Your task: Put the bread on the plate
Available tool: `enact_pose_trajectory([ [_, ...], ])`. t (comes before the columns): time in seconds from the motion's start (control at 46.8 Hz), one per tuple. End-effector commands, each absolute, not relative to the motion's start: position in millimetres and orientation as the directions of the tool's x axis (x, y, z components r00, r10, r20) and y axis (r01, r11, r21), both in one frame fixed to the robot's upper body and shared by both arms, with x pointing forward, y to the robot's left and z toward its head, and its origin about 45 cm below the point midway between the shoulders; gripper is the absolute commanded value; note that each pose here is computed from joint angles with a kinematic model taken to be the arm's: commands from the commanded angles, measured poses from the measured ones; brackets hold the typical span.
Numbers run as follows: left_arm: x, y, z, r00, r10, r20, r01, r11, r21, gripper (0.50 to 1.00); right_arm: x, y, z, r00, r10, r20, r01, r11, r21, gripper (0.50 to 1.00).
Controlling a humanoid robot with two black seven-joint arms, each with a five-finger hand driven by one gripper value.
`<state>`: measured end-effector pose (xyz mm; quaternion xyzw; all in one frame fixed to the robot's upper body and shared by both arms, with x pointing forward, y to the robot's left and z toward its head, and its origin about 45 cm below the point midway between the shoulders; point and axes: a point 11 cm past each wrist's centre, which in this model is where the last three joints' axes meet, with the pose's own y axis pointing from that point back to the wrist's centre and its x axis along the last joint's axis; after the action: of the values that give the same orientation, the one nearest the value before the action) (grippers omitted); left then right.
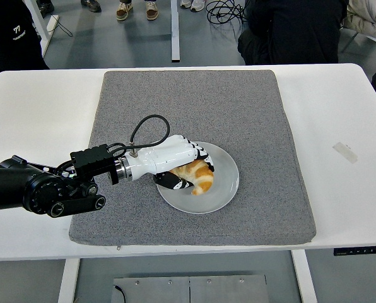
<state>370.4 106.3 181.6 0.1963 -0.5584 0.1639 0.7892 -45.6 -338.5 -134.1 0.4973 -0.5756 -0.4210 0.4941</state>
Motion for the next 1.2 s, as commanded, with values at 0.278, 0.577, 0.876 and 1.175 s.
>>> enact_pose_trajectory([
  [0.278,370.7,110.7,176.4,0.326,0.038,0.945,-0.487,0.863,0.134,0.5,-45.6,-339.0,-134.0,-0.017,-0.988,0.151,-0.156,0.152,0.976,1.0],
  [0.577,370.0,111.5,174.5,0.331,0.04,0.943,-0.49,0.861,0.135,0.5,-45.6,-339.0,-134.0,-0.017,-0.988,0.151,-0.156,0.152,0.976,1.0],
  [0.876,367.0,109.4,176.2,0.332,0.044,0.942,-0.463,0.878,0.122,0.886,-45.6,-338.5,-134.1,-0.017,-0.989,0.15,-0.156,0.151,0.976,1.0],
  [1.175,366.3,108.9,176.4,0.333,0.045,0.942,-0.459,0.88,0.12,0.966,-45.6,-339.0,-134.0,-0.017,-0.988,0.151,-0.156,0.152,0.976,1.0],
])
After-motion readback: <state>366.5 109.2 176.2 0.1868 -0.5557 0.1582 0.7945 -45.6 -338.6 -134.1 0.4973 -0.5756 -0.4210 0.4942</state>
